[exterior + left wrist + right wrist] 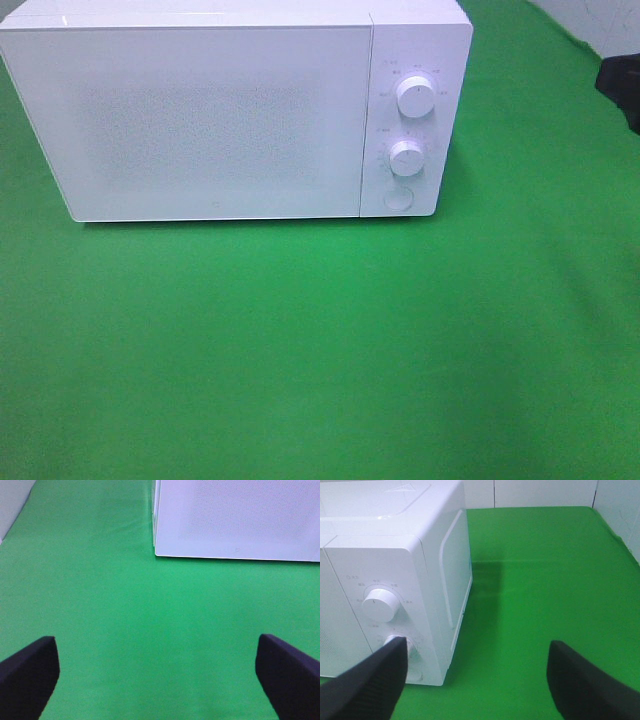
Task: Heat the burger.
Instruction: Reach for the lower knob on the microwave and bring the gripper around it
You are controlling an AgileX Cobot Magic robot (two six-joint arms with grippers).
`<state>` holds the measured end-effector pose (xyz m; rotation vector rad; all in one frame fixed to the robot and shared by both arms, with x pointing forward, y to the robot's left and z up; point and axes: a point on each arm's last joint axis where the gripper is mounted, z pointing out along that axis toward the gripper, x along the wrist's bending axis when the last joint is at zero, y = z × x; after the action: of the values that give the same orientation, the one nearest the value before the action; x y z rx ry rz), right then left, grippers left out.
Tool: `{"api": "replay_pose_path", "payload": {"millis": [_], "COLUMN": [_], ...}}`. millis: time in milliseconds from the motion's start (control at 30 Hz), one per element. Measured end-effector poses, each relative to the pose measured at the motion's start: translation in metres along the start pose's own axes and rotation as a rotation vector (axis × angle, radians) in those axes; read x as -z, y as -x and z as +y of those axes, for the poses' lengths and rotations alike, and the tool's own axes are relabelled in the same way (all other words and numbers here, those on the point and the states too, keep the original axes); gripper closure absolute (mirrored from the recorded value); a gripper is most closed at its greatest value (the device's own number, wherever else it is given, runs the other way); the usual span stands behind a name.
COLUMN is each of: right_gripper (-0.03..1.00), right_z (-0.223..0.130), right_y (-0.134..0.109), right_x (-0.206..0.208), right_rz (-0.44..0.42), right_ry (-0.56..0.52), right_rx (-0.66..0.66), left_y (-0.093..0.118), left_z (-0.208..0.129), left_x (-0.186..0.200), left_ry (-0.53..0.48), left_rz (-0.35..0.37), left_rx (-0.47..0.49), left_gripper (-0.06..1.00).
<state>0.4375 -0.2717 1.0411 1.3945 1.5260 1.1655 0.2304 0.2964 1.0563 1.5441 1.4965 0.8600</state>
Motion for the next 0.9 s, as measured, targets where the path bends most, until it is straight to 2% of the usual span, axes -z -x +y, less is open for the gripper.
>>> {"api": "replay_pose_path", "payload": {"millis": [300, 367, 433, 500, 600, 900], "right_gripper": [0.22, 0.22, 0.22, 0.22, 0.22, 0.22], "right_z": [-0.023, -0.029, -0.038, -0.041, -0.044, -0.072], "right_y": [-0.002, -0.007, -0.025, -0.032, -0.036, -0.063], "right_x": [-0.019, -0.025, -0.036, -0.041, -0.043, -0.058], "right_rz": [0.032, 0.057, 0.12, 0.126, 0.125, 0.0], "right_ry": [0.046, 0.058, 0.096, 0.109, 0.11, 0.086], "right_rx": [-0.005, -0.002, 0.022, 0.041, 0.05, 0.093], "left_y": [0.0, 0.0, 0.0, 0.0, 0.0, 0.0], "left_z": [0.0, 0.0, 0.0, 0.0, 0.0, 0.0], "left_x": [0.0, 0.0, 0.0, 0.0, 0.0, 0.0], "left_ry": [0.0, 0.0, 0.0, 0.0, 0.0, 0.0], "left_rz": [0.0, 0.0, 0.0, 0.0, 0.0, 0.0], "left_rx": [0.0, 0.0, 0.0, 0.0, 0.0, 0.0], "left_gripper": [-0.05, -0.05, -0.05, -0.05, -0.05, -0.05]}}
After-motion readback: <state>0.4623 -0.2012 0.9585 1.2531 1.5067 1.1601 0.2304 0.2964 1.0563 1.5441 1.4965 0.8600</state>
